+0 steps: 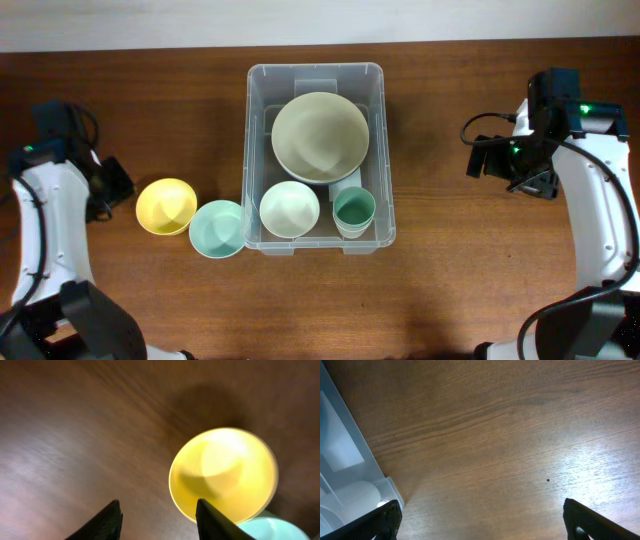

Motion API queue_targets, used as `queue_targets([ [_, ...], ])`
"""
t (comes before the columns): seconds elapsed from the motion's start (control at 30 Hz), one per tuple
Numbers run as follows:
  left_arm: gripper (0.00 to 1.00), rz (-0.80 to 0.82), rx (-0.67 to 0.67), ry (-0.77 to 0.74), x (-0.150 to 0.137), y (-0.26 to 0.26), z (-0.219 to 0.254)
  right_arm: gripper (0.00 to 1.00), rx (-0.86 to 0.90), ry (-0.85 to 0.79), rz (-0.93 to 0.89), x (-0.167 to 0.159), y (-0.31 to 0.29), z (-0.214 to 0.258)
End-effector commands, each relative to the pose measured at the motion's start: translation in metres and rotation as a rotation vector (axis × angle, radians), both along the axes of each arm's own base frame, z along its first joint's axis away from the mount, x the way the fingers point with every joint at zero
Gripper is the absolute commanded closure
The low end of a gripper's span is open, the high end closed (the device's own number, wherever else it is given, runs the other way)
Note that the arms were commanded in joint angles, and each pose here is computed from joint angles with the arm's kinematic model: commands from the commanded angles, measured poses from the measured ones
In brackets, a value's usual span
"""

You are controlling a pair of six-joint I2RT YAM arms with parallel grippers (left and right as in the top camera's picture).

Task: Pack container
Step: 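Grasp the yellow bowl rim with the left gripper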

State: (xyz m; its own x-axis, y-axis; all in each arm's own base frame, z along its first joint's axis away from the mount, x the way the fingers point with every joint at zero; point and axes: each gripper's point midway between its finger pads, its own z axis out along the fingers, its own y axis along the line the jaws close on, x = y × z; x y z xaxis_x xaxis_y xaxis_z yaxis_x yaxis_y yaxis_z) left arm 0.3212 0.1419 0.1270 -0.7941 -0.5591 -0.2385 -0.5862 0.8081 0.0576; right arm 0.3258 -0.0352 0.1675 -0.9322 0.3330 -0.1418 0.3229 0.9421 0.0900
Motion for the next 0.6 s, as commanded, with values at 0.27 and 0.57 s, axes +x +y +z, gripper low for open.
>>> queue_targets([
  [0.27,0.47,-0.031,-0.071,0.131,-0.010,-0.011,-0.092,0.01,-0.012,0.008,0.006,-0.002,-0.002,-0.001],
  [0.57,0.50,-0.032,-0.101,0.179,-0.009,-0.013,-0.121,0.01,-0.012,0.008,0.006,-0.002,-0.002,-0.001],
])
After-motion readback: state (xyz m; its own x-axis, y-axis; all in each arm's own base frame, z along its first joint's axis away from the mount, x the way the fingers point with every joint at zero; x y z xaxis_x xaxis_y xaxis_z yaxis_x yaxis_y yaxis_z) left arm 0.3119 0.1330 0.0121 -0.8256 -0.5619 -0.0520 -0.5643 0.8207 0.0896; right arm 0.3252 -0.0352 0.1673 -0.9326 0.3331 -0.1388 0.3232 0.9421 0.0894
